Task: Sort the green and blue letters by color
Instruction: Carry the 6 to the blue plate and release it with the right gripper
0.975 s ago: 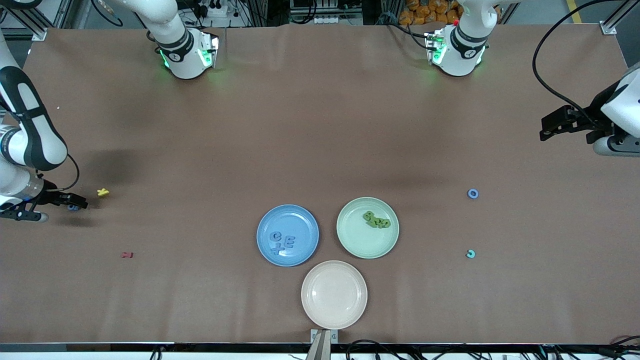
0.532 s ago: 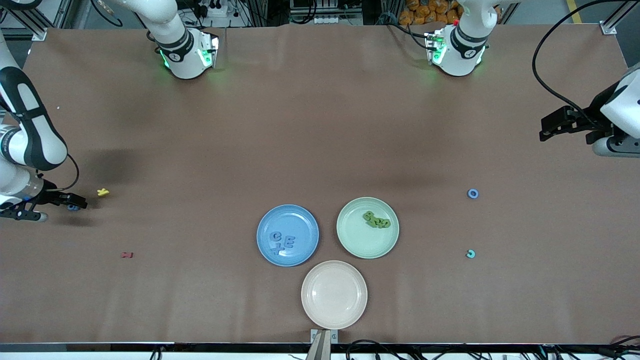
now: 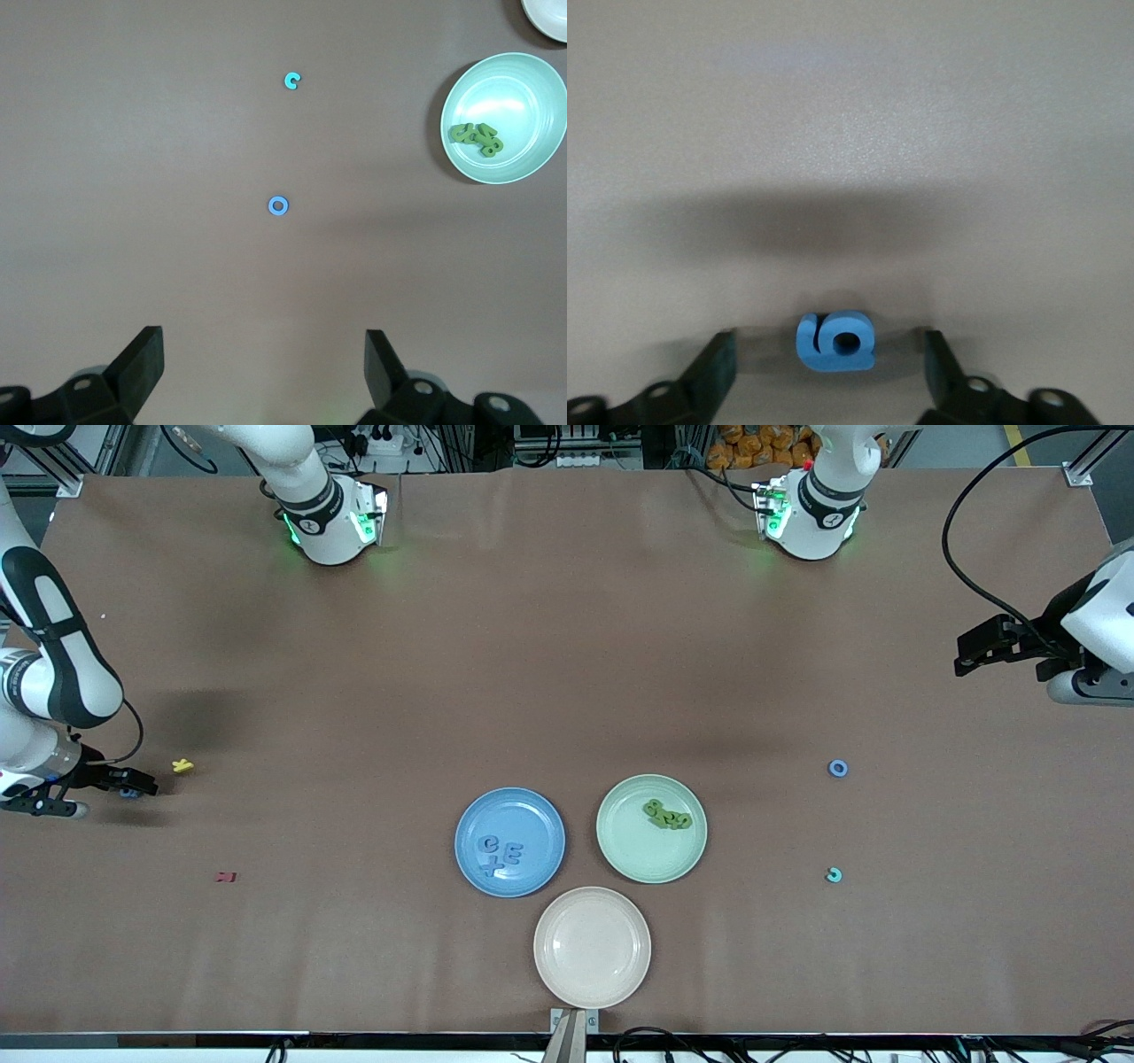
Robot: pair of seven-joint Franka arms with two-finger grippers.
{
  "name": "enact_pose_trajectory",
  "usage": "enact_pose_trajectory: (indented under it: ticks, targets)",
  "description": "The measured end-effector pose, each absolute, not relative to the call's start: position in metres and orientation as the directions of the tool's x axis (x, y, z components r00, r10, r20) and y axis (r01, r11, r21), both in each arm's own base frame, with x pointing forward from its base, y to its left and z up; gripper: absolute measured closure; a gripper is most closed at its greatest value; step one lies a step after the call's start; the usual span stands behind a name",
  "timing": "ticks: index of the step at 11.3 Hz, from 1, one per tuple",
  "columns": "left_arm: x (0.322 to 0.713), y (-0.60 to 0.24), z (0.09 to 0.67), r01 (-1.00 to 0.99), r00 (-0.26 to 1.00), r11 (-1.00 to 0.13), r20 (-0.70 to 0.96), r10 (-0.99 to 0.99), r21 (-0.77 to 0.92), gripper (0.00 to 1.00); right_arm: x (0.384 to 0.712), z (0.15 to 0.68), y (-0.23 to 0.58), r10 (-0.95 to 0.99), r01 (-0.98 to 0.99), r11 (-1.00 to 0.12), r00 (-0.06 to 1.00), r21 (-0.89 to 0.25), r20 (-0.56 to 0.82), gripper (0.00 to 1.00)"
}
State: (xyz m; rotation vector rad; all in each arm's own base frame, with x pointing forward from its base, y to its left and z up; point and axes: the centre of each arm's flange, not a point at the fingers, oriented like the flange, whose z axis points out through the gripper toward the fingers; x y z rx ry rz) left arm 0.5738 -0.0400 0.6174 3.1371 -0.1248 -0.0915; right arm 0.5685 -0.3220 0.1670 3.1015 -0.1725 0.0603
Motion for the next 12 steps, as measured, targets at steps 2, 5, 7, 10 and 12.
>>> enact_pose_trajectory:
  ticks: [2, 5, 7, 10, 12]
  targets:
    - [0.574, -0.04, 0.617, -0.079, 0.995, -0.997, -0.058, -0.079, 0.003, 0.0, 0.57, 0.169, -0.324, -0.093, -0.094, -0.995, 0.995, 0.036, 0.047, 0.33]
    - [0.574, -0.04, 0.617, -0.079, 0.995, -0.997, -0.059, -0.079, 0.003, 0.0, 0.572, 0.175, -0.33, -0.089, -0.092, -0.995, 0.995, 0.044, 0.055, 0.63]
    - [0.574, -0.039, 0.617, -0.078, 0.995, -0.997, -0.058, -0.078, 0.003, 0.0, 0.572, 0.175, -0.33, -0.088, -0.09, -0.995, 0.995, 0.043, 0.053, 0.63]
    - [0.574, -0.039, 0.617, -0.077, 0.995, -0.997, -0.055, -0.077, 0.003, 0.0, 0.596, 0.191, -0.296, -0.045, -0.045, -0.999, 0.999, 0.006, -0.008, 0.63]
    - [0.575, -0.039, 0.616, -0.077, 0.996, -0.997, -0.055, -0.077, 0.003, 0.0, 0.63, 0.218, -0.247, -0.032, -0.032, -0.999, 0.999, -0.018, 0.022, 0.63]
